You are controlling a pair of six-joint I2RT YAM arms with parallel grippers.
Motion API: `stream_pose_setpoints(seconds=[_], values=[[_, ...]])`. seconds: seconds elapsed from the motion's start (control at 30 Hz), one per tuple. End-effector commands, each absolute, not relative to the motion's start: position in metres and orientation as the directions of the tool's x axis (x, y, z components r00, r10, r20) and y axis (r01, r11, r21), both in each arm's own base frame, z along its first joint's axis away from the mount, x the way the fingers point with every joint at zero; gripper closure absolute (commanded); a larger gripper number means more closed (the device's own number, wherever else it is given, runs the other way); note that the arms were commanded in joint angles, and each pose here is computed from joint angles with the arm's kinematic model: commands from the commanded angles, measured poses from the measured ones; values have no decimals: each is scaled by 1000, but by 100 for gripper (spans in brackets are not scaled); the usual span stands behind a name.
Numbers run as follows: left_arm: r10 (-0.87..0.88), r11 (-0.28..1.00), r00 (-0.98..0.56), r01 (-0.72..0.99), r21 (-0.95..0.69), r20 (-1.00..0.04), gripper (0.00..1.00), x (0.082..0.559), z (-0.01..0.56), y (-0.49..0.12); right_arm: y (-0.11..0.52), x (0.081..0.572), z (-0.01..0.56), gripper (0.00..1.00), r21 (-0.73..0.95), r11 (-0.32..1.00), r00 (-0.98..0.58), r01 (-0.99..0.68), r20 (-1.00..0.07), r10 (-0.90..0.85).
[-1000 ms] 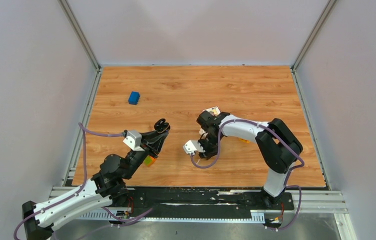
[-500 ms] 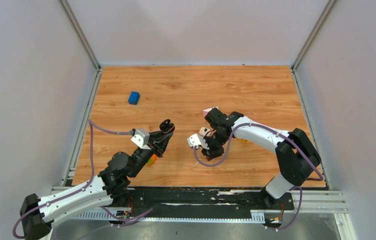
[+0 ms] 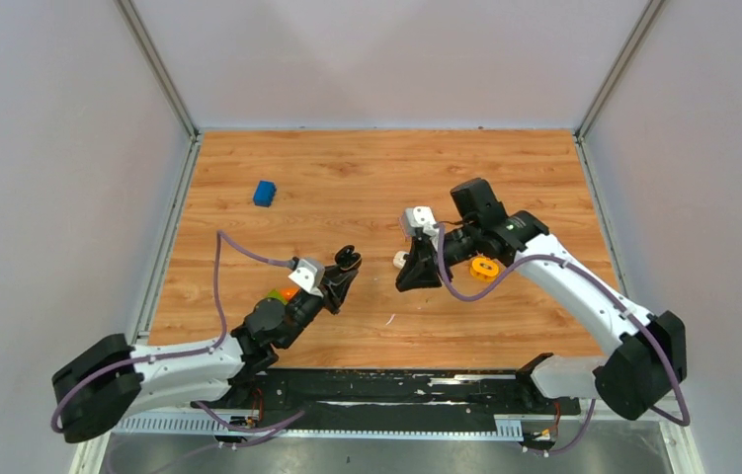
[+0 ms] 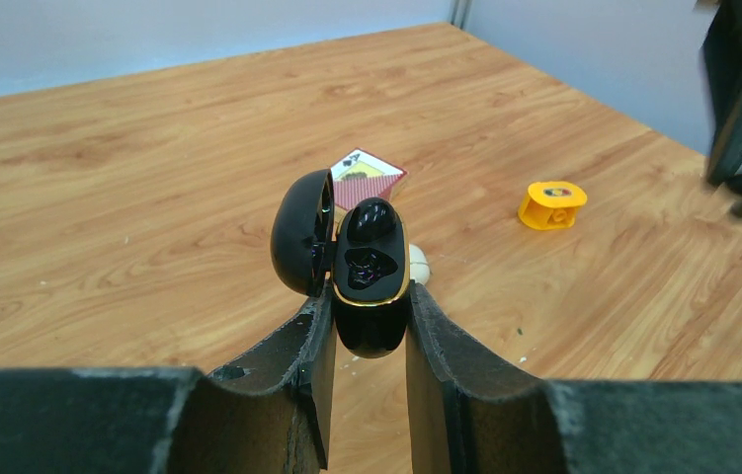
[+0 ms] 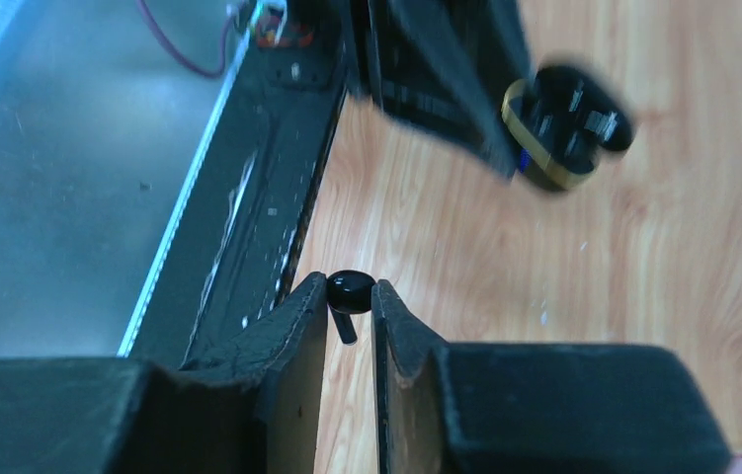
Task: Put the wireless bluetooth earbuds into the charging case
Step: Pick up the earbud from the center of the board, then place the earbud in the charging case.
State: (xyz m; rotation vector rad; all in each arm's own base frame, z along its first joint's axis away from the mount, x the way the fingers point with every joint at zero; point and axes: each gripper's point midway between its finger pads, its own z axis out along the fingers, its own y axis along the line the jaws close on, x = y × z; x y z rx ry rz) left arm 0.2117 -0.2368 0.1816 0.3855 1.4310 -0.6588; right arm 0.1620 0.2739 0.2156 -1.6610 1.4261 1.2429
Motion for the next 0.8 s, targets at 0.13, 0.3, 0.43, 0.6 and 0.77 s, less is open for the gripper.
stream_pose_setpoints(seconds=[0.13, 0.3, 0.43, 0.6, 0.77], values=[[-408, 657, 126, 728, -195, -904, 100, 198, 229, -263, 307, 174, 313, 79, 80, -229, -62, -970, -994, -85], [-432, 613, 146, 772, -171, -890, 100, 190, 237, -280, 318, 193, 323, 79, 95, -171, -89, -981, -995, -45], [-438, 601, 154, 783, -160, -886, 100, 188, 243, -289, 321, 199, 322, 78, 134, -142, -131, -981, -991, -30], [-456, 604, 171, 780, -163, -874, 100, 189, 254, -292, 327, 199, 321, 78, 164, -136, -165, -977, -986, -6], [-487, 598, 166, 779, -189, -858, 100, 190, 264, -294, 335, 198, 318, 78, 186, -142, -187, -972, -982, -1]])
